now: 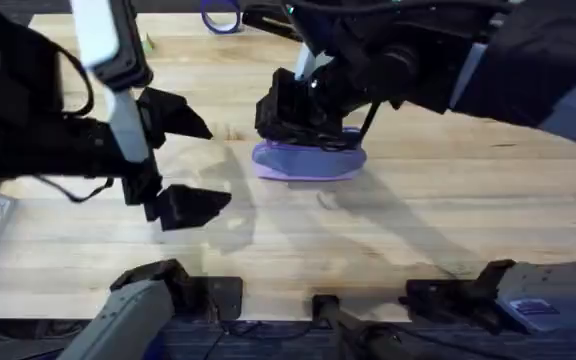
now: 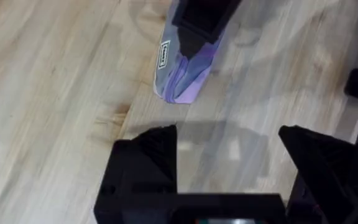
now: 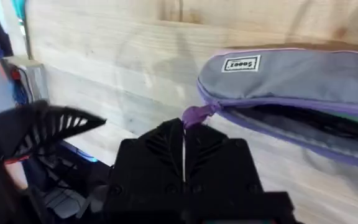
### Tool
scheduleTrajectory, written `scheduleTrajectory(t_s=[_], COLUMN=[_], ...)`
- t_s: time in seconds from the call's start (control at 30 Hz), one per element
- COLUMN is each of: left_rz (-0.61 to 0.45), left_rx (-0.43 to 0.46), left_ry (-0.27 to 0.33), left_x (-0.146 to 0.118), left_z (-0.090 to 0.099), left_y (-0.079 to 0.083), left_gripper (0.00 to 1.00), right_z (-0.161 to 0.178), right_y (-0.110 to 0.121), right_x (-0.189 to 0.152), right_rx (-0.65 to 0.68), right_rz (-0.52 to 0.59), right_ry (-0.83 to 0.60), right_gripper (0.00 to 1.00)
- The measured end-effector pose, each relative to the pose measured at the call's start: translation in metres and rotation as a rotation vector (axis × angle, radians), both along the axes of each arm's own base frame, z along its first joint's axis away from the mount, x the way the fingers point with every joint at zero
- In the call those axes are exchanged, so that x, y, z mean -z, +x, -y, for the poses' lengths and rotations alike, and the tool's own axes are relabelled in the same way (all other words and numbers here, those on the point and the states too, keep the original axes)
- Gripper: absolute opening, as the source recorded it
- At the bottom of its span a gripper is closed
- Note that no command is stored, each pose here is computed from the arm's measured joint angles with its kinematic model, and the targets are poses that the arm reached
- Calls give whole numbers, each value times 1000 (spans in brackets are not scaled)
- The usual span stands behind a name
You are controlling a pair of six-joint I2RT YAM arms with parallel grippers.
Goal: Unzip the bag, pick up the pens from the table one at a time and place them inside, then zip the bag closed.
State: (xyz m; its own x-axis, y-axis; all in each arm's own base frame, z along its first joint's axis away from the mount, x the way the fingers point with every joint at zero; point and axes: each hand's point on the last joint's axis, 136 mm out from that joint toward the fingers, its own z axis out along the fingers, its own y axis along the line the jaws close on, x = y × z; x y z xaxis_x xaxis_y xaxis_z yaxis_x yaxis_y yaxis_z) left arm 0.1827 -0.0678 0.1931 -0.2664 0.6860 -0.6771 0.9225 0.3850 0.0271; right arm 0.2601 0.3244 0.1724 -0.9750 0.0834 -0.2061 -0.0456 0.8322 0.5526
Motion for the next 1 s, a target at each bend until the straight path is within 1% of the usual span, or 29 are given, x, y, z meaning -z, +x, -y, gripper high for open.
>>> scheduleTrajectory(t_s=[0.13, 0.3, 0.4, 0.53, 0.67, 0.8, 1.0], left_rz=[-46, -32, -41, -76, -72, -55, -75], left_rx=[6, 43, 55, 84, 131, 158, 169], left_ry=[-33, -66, -82, -119, -158, -178, -195], left_x=[9, 16, 22, 32, 40, 48, 64], left_z=[-1, 0, 0, 1, 4, 4, 2], left_y=[12, 26, 34, 40, 45, 54, 63], left_gripper=[995, 994, 995, 995, 995, 995, 995], right_z=[0, 0, 0, 0, 0, 0, 0], right_y=[0, 0, 0, 0, 0, 0, 0], right_x=[0, 0, 0, 0, 0, 0, 0], right_rx=[-3, -3, -3, -3, -3, -3, -6], right_rz=[2, 2, 2, 2, 2, 2, 4], right_ry=[-1, -1, -1, -1, -1, -1, -2], right_gripper=[31, 30, 30, 31, 31, 31, 31])
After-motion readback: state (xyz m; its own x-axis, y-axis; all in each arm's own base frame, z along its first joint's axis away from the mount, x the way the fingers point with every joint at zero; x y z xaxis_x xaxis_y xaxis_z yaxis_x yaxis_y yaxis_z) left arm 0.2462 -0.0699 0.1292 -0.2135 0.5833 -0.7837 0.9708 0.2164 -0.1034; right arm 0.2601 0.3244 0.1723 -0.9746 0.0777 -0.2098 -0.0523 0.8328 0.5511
